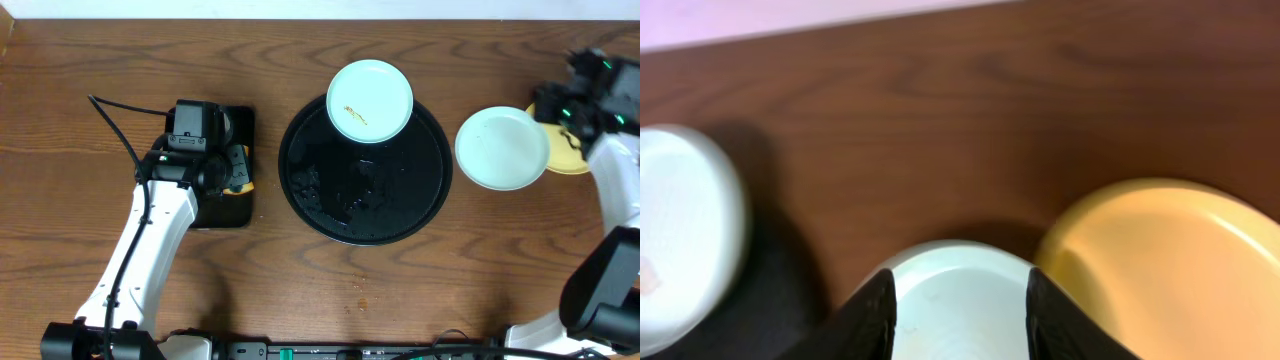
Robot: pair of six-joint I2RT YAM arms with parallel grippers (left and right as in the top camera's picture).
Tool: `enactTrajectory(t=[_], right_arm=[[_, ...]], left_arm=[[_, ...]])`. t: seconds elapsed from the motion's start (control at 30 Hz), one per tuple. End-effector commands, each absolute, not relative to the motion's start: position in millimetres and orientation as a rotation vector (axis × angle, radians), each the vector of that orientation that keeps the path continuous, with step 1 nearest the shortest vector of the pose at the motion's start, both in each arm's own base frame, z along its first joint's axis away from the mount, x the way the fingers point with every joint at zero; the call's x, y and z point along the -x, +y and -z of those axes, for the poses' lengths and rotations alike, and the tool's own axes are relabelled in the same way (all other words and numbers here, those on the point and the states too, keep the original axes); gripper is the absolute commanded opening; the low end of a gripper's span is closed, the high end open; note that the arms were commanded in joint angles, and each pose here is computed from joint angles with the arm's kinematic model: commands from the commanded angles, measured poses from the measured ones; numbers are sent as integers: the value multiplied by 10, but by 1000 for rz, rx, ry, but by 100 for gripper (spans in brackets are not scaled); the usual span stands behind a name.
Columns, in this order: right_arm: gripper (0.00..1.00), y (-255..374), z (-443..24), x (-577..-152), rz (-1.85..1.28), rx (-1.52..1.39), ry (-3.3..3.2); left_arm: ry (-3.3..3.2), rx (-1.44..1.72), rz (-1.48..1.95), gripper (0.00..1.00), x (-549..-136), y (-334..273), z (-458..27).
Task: Clean dirty plates on tray and stack at the side
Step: 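Carry green plate right and lower it onto yellow plate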
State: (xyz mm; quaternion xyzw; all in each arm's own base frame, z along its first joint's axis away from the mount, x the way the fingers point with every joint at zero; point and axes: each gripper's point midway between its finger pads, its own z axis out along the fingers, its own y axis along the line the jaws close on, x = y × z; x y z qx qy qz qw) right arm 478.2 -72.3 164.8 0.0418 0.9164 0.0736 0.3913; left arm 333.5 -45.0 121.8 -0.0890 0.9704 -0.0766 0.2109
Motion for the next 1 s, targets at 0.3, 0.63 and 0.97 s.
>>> enactTrajectory(t=[0.3, 0.63, 0.97], right_arm=[[55, 852, -1436, -4822, -212, 381, 2410], [24, 201, -1130, -4688, -30, 73, 2584], [21, -1118, -751, -4424, 93, -309, 2677]], left_arm=[[2704, 238, 187, 8, -3323, -406, -1196], [2712, 239, 185, 9, -3305, -404, -1188], [2716, 240, 185, 9, -3296, -404, -1183]])
